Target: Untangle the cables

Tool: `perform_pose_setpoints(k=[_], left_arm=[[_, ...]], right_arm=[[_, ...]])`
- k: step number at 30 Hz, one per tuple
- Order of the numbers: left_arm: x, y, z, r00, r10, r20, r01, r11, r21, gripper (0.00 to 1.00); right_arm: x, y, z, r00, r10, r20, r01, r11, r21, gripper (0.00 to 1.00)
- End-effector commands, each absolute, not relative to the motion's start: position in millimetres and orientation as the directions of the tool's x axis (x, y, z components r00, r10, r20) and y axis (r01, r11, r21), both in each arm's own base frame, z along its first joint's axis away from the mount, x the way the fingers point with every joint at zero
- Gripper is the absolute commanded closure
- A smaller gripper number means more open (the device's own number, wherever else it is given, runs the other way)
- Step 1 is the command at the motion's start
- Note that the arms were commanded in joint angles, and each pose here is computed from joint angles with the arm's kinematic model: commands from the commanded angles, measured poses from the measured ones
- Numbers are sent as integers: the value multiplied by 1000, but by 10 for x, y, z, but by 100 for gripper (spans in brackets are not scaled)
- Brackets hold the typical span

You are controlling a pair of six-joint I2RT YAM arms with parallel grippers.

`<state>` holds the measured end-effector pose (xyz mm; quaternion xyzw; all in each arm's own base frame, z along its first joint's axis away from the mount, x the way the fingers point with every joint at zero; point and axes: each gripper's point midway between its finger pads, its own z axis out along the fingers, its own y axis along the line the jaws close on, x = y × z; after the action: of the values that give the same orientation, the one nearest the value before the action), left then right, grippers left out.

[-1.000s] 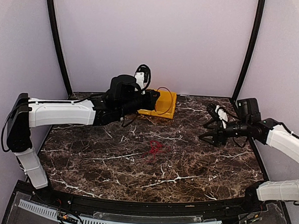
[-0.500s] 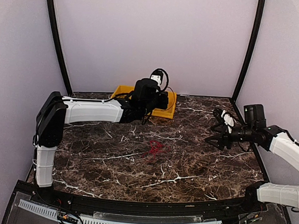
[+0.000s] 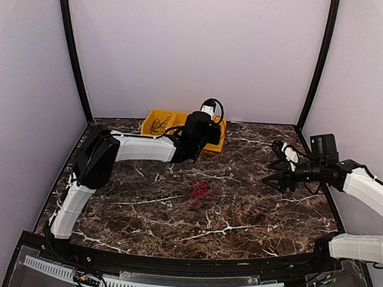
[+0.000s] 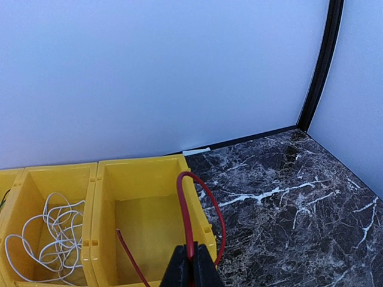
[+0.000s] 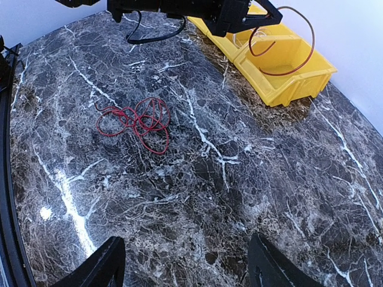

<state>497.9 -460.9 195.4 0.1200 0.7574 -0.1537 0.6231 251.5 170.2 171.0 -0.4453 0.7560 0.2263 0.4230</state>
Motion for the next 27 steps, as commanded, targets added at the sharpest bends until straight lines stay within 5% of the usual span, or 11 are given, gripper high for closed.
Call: perform_pose_setpoints(k=[1,22,24,27], left_arm=[[5144,-4607,2097,-146,-52,-988,396,912,-106,100],[5807,-4519,1871,-273,-239,-932,430,836,-340,99],[5825,-4543,1855,-282,-241,-929,436,830,-348,95],[5785,-4579,1746,-317,-212,-925,452,823,-343,75]], right_arm=[[2540,1698,1667,-245,-485,-839,-867,496,-34,28],[2571,1678,1569,-263,-508,-820,-866,500,-31,28],[2573,1674,1570,-263,-509,-819,-865,501,-34,28],[2572,1667,1583,-259,-508,-821,-863,504,-39,28]])
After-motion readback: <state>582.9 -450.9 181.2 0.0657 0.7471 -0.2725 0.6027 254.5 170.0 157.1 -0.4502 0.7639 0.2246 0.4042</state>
